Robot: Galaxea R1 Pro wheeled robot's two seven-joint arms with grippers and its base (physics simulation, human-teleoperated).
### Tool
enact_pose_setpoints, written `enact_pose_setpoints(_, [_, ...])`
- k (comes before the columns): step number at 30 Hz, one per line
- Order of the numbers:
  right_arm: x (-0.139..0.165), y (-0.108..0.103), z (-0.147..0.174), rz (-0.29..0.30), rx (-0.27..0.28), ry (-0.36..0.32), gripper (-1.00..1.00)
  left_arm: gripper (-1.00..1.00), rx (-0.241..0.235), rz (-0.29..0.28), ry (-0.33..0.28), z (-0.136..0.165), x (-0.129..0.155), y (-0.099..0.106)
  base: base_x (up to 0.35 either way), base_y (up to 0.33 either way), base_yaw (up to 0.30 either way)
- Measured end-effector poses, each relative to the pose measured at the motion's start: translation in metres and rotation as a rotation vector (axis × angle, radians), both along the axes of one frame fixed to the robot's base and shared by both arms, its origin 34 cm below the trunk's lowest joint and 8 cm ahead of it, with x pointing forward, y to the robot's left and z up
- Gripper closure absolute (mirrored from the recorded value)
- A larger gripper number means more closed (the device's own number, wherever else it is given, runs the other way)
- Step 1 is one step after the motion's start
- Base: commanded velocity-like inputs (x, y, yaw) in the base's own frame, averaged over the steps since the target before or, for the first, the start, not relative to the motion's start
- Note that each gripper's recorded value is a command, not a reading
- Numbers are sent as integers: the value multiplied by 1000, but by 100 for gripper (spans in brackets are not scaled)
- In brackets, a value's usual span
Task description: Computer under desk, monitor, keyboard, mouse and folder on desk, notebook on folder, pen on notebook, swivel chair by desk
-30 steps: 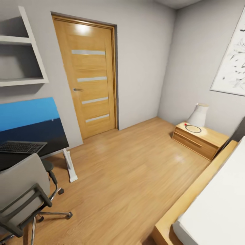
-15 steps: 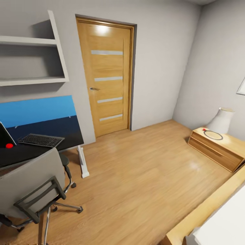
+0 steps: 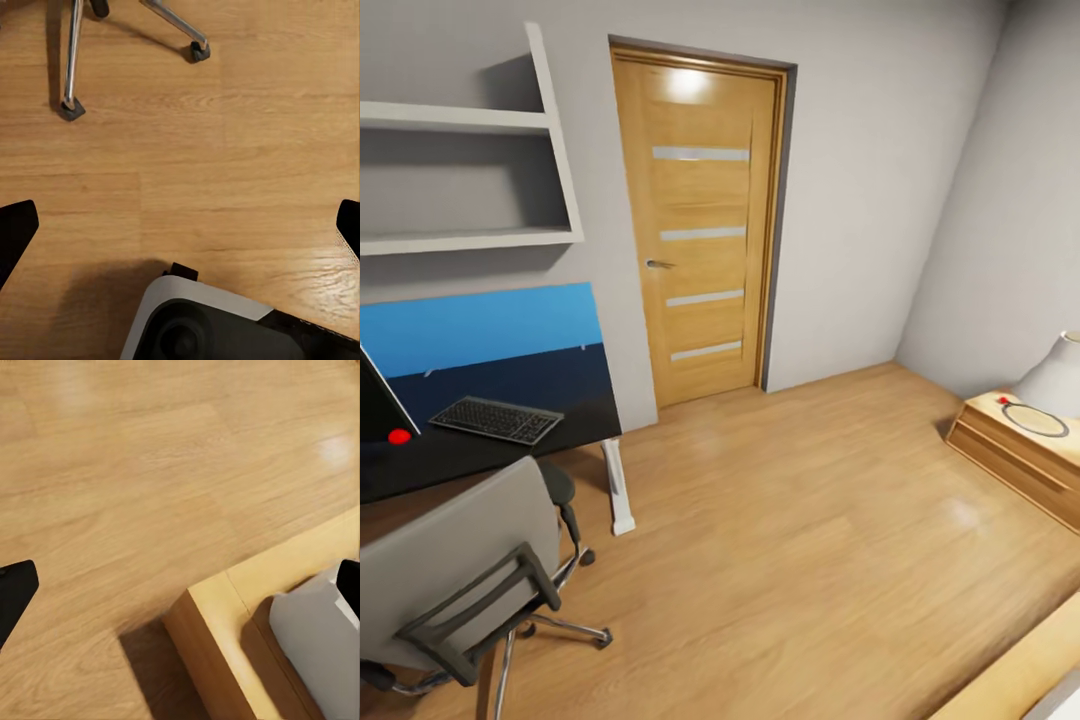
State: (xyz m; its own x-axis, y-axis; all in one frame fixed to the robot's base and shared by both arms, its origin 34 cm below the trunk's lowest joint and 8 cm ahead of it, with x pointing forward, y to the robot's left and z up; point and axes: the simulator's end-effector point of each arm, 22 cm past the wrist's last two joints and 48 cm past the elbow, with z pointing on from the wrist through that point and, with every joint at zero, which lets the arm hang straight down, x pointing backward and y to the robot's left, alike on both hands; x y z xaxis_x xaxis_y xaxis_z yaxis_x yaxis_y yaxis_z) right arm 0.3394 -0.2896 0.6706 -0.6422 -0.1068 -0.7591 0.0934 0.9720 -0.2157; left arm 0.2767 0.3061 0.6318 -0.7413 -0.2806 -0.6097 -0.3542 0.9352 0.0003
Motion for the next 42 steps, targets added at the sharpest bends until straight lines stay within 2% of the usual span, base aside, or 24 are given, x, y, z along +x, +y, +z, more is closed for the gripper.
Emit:
enact_pose_setpoints(25, [1, 0, 1, 3, 0, -5, -100, -100, 1, 1, -2, 0, 0, 0, 307, 0, 1])
enact_pose_setpoints(36, [1, 0, 1, 3, 0, -5, -100, -100, 2, 1, -5, 1, 1, 1, 56, 0, 0])
enact_pose_setpoints(42, [1, 0, 1, 0, 1, -4, -100, -100, 1, 1, -2, 0, 0, 0, 253, -38, -32])
